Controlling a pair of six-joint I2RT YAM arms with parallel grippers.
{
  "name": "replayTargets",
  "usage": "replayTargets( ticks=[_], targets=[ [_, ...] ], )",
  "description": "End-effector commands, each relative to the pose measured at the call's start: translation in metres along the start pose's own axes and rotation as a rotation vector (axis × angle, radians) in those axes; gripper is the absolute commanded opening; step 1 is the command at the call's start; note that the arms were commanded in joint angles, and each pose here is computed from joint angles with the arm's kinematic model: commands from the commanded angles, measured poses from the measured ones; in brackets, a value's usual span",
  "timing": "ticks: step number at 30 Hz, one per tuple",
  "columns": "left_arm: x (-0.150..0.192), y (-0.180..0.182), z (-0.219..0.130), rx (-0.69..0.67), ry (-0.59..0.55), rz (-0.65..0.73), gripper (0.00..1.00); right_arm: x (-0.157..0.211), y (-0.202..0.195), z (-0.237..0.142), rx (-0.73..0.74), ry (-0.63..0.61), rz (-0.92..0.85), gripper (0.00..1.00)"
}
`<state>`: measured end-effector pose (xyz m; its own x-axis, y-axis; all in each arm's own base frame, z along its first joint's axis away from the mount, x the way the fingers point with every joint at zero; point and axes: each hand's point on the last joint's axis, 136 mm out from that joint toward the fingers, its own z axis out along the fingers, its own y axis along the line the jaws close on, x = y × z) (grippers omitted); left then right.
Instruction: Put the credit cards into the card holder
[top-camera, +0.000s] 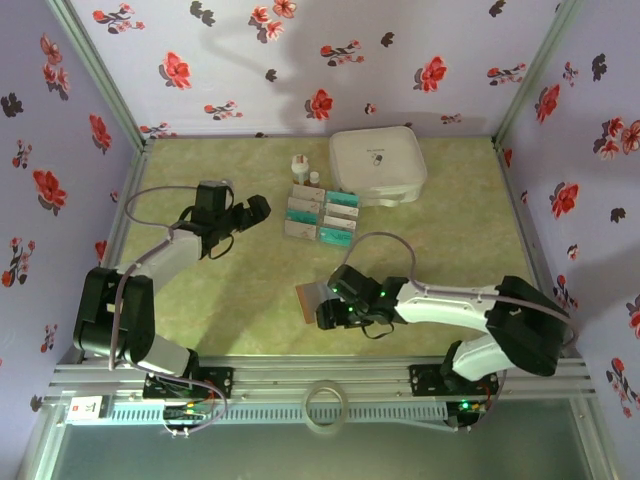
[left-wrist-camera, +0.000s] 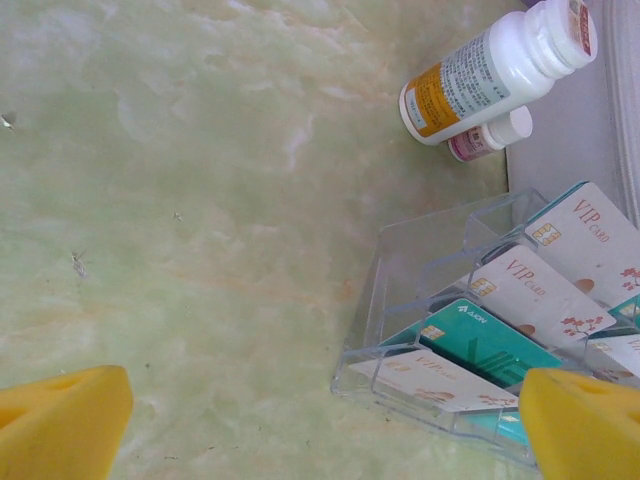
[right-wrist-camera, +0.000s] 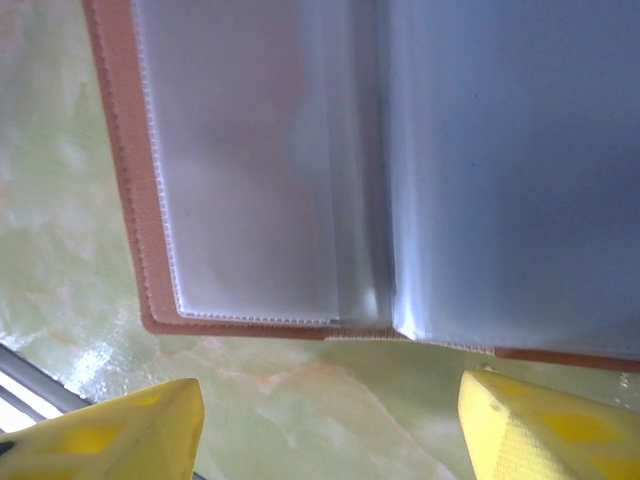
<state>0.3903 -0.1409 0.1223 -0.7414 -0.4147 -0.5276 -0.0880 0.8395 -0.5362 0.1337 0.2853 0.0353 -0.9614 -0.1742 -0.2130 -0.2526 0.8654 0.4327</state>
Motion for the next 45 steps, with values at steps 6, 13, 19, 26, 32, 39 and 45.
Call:
replayTargets(
  ticks=[6,13,19,26,32,39,45],
  targets=[
    [-0.013,-0.005,-0.011,-0.014,-0.037,0.048,1.0,-0.02,0.025,0.009,-0.044,-0.033,0.0,0.68],
    [-0.011,-0.003,-0.011,-0.019,-0.031,0.051,1.0,-0.032,0.036,0.017,-0.042,-0.043,-0.022,0.68],
    [-0.012,-0.004,-0.014,-0.017,-0.035,0.052,1.0,-0.045,0.043,0.022,-0.035,-0.053,-0.047,0.68],
    [-0.009,-0.004,-0.025,-0.018,-0.032,0.066,1.0,-0.085,0.062,-0.028,-0.05,-0.131,-0.144,0.68],
    [0.001,-0.002,-0.037,-0.012,-0.019,0.058,1.0,-0.153,0.031,-0.087,0.055,-0.267,-0.158,0.68],
    [0.022,0.006,-0.05,0.001,0.016,0.045,1.0,-0.199,-0.001,-0.106,0.344,-0.266,-0.401,0.72],
    [0.039,0.012,-0.05,0.016,0.048,0.014,1.0,-0.206,-0.01,-0.075,0.415,-0.117,-0.565,0.61]
  ],
)
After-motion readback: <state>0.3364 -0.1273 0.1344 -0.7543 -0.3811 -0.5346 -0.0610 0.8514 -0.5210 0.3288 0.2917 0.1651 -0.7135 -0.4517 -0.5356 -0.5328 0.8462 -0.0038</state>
